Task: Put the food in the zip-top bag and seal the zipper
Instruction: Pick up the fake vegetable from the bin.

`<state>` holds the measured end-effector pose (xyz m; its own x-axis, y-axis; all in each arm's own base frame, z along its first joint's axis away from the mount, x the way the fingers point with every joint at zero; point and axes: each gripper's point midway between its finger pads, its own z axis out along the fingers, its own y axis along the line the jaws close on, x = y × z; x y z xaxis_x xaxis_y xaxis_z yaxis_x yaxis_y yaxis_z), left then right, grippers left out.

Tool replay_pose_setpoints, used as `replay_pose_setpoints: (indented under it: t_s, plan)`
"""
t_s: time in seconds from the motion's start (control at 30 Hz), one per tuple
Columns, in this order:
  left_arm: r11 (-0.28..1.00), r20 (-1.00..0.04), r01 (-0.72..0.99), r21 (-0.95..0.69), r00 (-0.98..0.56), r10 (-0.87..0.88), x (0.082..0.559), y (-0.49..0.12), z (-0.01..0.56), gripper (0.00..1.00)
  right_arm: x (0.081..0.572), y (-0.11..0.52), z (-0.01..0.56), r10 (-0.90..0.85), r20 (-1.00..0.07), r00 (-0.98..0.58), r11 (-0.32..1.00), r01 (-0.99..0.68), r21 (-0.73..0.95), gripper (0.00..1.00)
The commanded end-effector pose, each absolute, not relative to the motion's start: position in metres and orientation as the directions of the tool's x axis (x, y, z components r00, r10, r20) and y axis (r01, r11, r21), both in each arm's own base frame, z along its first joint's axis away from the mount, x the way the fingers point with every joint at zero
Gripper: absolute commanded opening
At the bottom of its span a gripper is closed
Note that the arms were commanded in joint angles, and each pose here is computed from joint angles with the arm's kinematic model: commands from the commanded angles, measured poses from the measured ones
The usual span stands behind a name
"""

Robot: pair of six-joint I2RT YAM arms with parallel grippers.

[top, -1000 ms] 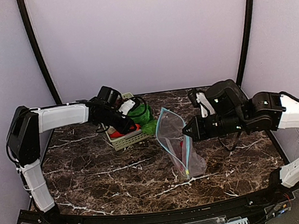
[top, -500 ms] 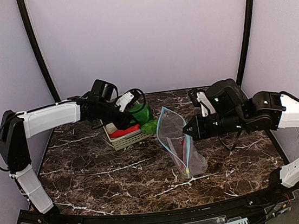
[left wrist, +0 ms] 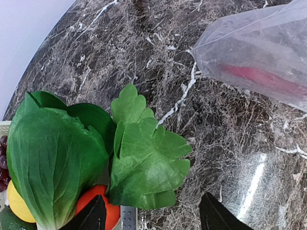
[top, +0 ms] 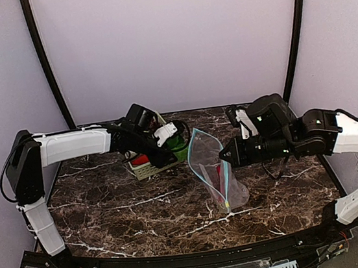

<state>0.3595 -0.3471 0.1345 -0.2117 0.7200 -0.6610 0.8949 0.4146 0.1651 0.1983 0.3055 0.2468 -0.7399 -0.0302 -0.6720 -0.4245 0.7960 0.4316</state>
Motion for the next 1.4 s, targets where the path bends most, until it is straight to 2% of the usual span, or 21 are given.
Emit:
replay_pose_setpoints:
  t_s: [0.0,0.17,0.53,0.7,1.03,1.27,1.37]
  plan:
    - [0.429,-0.645,0.88,0.204,-0.209,0.735,0.368,-0.345,0.125,0.68,0.202,0.304,0.268,-0.003,-0.696,-0.718,0.777,-0.44,0.451,0.0]
    - [0.436,-0.647,0.875,0.208,-0.212,0.733,0.373,-0.348,0.118,0.68,0.202,0.303,0.268,-0.002,-0.697,-0.717,0.778,-0.439,0.449,0.0]
    - [0.487,-0.687,0.848,0.206,-0.229,0.69,0.385,-0.355,0.122,0.53,0.203,0.3,0.266,0.003,-0.693,-0.721,0.782,-0.431,0.451,0.0]
    - [0.498,-0.691,0.843,0.204,-0.236,0.683,0.388,-0.356,0.123,0.41,0.204,0.299,0.265,0.003,-0.693,-0.721,0.783,-0.429,0.45,0.0]
    - [0.486,-0.665,0.858,0.168,-0.265,0.698,0.383,-0.356,0.106,0.42,0.204,0.298,0.264,0.004,-0.692,-0.722,0.785,-0.426,0.45,0.0]
    - [0.498,-0.671,0.85,0.168,-0.272,0.69,0.386,-0.358,0.112,0.27,0.204,0.294,0.265,0.013,-0.693,-0.72,0.787,-0.421,0.452,0.0]
    - [0.513,-0.688,0.842,0.167,-0.272,0.672,0.389,-0.359,0.122,0.24,0.203,0.293,0.265,0.017,-0.694,-0.72,0.786,-0.42,0.454,0.0]
